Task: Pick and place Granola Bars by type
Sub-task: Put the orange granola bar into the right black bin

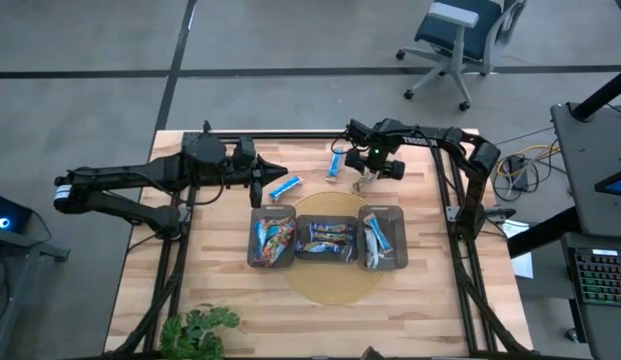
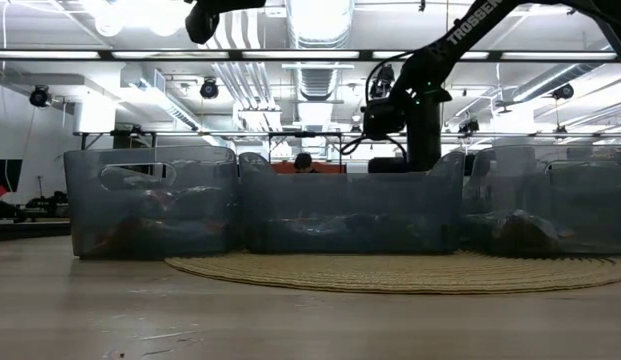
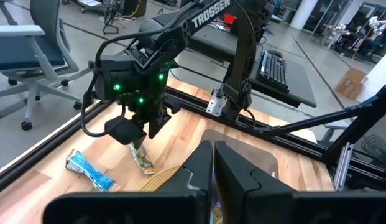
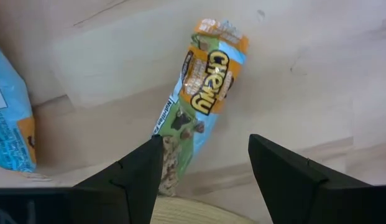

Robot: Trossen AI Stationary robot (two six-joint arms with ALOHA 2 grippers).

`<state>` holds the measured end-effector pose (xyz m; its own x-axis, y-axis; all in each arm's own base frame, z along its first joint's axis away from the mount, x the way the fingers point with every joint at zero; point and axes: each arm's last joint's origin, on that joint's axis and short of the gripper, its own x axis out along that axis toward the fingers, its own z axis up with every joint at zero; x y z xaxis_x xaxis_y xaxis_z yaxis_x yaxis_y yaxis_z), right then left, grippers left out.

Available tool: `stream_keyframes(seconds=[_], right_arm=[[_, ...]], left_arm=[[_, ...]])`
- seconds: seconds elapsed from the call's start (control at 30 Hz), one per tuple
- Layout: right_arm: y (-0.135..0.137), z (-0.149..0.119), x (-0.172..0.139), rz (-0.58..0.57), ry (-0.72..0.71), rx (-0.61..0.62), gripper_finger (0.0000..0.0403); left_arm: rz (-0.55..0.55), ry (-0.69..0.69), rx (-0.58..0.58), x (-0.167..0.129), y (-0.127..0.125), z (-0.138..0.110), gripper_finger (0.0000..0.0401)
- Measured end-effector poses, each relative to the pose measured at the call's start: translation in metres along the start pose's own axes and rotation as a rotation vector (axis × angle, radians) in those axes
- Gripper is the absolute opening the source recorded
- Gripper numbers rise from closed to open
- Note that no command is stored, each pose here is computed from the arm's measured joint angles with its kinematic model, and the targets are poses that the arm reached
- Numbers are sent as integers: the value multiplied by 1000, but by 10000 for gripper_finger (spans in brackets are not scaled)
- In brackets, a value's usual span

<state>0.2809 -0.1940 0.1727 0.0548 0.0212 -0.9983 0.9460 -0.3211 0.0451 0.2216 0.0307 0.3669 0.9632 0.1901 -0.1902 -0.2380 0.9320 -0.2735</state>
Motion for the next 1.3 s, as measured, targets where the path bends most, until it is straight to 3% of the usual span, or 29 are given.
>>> stream_keyframes(seconds=[0.23,0.43,0.77,1.3], right_arm=[[0,1,0,-4,-33,189,226],[0,0,1,-2,-71,254,226],[-7,-5,16,-20,-58,267,226],[-6,-5,28,58,-54,268,226]], left_arm=[[0,1,-1,0,0,0,0],[7,32,-20,0,1,-3,0],[13,51,-24,0,1,-5,0],[12,51,-19,0,1,-5,0]])
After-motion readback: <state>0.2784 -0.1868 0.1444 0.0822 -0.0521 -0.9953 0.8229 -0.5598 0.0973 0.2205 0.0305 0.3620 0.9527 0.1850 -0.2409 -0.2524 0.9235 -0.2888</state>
